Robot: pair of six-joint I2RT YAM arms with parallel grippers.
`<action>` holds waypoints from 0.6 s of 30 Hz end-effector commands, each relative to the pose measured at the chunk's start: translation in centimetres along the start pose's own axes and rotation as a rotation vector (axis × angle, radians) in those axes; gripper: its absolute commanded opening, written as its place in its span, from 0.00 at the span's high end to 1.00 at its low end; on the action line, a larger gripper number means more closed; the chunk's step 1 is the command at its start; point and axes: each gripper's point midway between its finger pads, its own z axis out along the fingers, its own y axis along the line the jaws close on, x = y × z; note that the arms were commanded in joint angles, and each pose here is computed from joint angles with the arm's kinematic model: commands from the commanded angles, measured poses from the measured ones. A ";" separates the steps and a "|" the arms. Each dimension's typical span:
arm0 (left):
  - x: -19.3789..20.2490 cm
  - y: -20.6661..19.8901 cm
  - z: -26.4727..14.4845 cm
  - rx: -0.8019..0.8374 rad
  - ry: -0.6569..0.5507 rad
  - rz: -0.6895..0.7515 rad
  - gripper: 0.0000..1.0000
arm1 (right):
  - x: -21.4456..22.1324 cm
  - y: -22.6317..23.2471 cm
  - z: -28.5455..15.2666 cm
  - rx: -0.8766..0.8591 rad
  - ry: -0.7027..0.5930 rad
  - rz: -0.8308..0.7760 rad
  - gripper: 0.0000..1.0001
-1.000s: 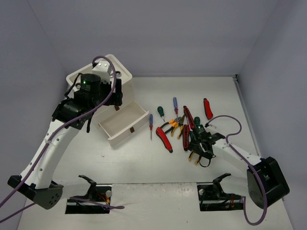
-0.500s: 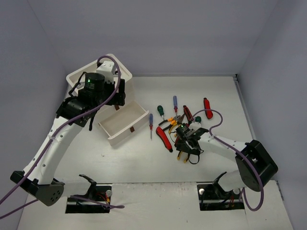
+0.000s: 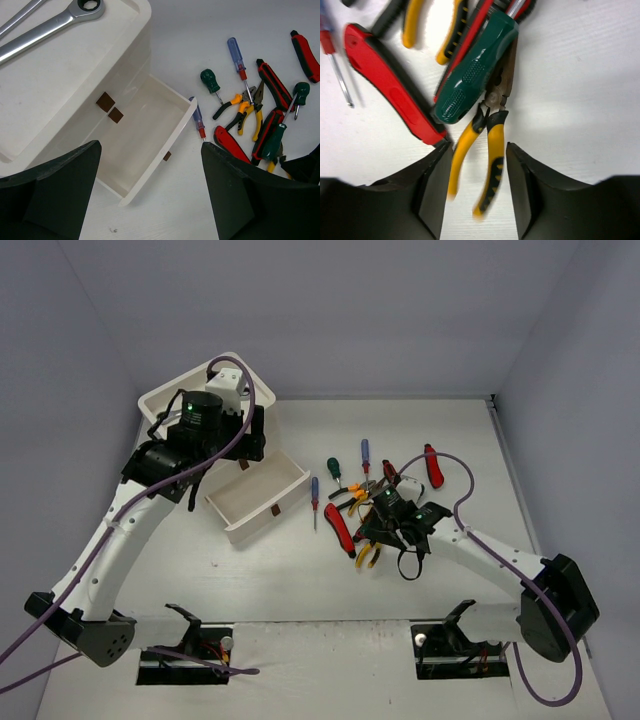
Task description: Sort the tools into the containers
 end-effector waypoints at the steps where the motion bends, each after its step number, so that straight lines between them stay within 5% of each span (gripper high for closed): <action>1: -1.8 -0.9 -0.2 0.032 -0.059 -0.028 0.22 | -1.8 1.9 -0.6 -0.050 -0.056 -0.010 1.00; 9: -1.5 -1.3 -0.3 0.043 -0.054 -0.032 0.22 | 0.7 -0.3 1.6 0.035 -0.007 -0.015 1.00; 13: -1.2 -1.6 -0.4 0.054 -0.049 -0.027 0.22 | 1.8 -1.7 2.1 0.073 0.007 -0.004 0.83; 18: -0.4 -1.9 -0.4 0.064 -0.034 -0.026 0.22 | 3.5 -3.1 2.4 0.097 0.042 0.000 0.76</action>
